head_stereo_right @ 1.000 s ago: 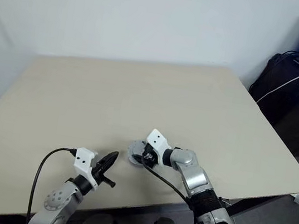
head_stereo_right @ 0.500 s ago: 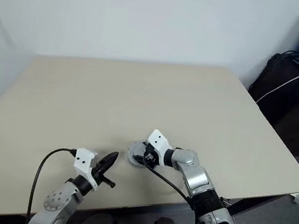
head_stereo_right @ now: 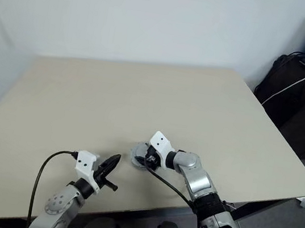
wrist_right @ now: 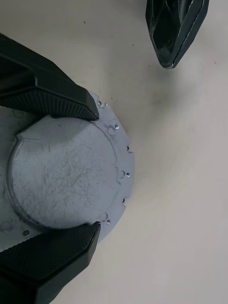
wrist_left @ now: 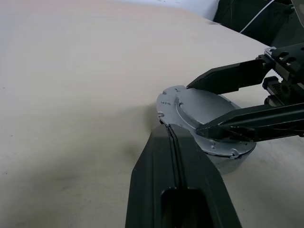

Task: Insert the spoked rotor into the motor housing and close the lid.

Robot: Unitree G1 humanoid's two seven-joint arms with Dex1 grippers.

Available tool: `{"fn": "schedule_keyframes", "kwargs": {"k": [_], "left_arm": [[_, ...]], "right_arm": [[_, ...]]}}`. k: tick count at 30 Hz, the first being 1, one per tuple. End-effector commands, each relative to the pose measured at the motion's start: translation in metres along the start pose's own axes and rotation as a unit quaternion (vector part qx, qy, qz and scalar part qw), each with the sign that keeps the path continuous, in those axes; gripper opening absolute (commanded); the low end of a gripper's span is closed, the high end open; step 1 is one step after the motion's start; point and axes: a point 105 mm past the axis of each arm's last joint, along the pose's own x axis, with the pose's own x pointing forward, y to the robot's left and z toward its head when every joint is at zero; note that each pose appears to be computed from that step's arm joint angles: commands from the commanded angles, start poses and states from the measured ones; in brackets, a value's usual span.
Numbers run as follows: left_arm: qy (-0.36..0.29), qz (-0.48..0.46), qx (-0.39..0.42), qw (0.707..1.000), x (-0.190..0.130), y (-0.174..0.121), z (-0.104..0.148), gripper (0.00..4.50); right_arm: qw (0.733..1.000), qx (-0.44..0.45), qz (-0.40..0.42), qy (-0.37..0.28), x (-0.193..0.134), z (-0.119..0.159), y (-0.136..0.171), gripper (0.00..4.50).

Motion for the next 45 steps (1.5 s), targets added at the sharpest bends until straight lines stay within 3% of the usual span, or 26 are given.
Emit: {"fn": "schedule_keyframes", "kwargs": {"k": [1, 28, 34, 39, 45], "left_arm": [[-0.033, -0.007, 0.007, 0.999, 0.003, -0.003, 0.019, 0.00], [-0.031, -0.007, 0.005, 0.999, 0.002, -0.003, 0.016, 0.00], [-0.040, -0.002, -0.014, 0.999, 0.015, 0.000, 0.026, 0.00], [-0.023, -0.005, -0.028, 0.999, 0.041, 0.000, 0.039, 0.00], [0.067, -0.077, -0.056, 0.993, 0.062, -0.013, 0.036, 0.00]], "right_arm": [[1.000, -0.018, 0.001, 0.013, -0.004, 0.000, -0.006, 3.09], [1.000, -0.013, -0.011, 0.017, -0.006, -0.004, -0.009, 3.09], [1.000, -0.008, -0.007, 0.028, -0.005, -0.006, -0.007, 3.09], [1.000, -0.007, -0.007, 0.025, -0.003, -0.004, -0.007, 3.09], [1.000, -0.007, -0.009, 0.019, -0.002, -0.002, -0.006, 3.09]]}}
